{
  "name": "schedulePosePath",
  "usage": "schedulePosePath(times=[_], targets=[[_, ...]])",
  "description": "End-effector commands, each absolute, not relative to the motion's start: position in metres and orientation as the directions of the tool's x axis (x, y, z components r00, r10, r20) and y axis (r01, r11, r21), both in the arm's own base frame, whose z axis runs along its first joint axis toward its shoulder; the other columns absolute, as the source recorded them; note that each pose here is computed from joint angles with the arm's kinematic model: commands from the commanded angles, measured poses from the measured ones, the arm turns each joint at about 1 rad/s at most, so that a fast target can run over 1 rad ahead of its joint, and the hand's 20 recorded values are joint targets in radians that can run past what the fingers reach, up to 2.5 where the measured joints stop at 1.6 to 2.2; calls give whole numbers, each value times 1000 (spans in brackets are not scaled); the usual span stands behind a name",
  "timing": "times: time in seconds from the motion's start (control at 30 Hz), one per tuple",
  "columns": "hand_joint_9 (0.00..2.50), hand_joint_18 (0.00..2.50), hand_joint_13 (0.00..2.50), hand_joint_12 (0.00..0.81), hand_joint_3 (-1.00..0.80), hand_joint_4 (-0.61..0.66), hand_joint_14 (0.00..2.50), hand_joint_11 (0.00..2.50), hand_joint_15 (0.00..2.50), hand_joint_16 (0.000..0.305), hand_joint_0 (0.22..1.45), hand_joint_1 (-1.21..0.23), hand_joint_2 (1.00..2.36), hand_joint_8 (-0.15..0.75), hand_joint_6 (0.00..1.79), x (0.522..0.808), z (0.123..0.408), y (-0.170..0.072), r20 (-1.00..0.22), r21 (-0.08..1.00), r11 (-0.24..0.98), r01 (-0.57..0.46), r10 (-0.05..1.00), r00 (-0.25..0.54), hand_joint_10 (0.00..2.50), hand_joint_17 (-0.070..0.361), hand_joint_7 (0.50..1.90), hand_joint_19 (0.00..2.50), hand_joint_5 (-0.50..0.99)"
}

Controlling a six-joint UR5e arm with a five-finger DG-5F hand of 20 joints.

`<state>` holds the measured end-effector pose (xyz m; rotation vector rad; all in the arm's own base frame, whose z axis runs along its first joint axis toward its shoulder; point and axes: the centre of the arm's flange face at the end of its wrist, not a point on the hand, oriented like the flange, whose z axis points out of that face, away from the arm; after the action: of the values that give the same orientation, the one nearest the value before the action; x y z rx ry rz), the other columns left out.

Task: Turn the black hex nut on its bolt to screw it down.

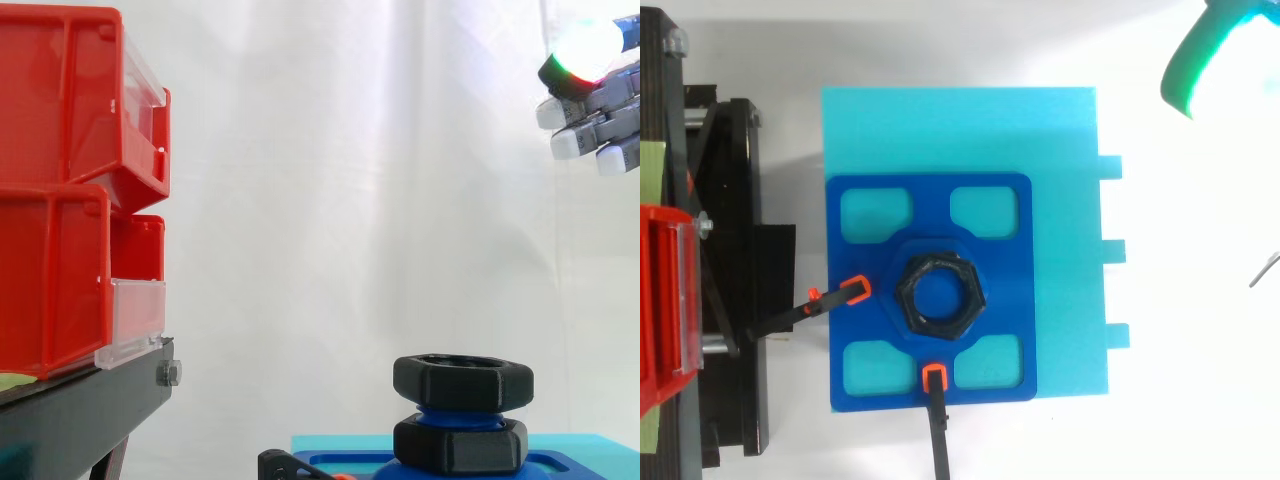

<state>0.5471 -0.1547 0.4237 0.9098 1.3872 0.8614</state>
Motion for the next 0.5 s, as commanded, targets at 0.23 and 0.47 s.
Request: schedulePosePath(times=[0.23,0.47], targets=[[125,0,24,379,-500,118,2,34,69,59,496,-663,1000,234,502,569,408,-144,-540,842,540,-1,841,35,2,132,717,134,-248],[212,0,63,368,-500,114,2,60,70,57,488,-668,1000,235,502,594,375,-131,-603,798,603,6,798,0,0,129,716,100,-236]])
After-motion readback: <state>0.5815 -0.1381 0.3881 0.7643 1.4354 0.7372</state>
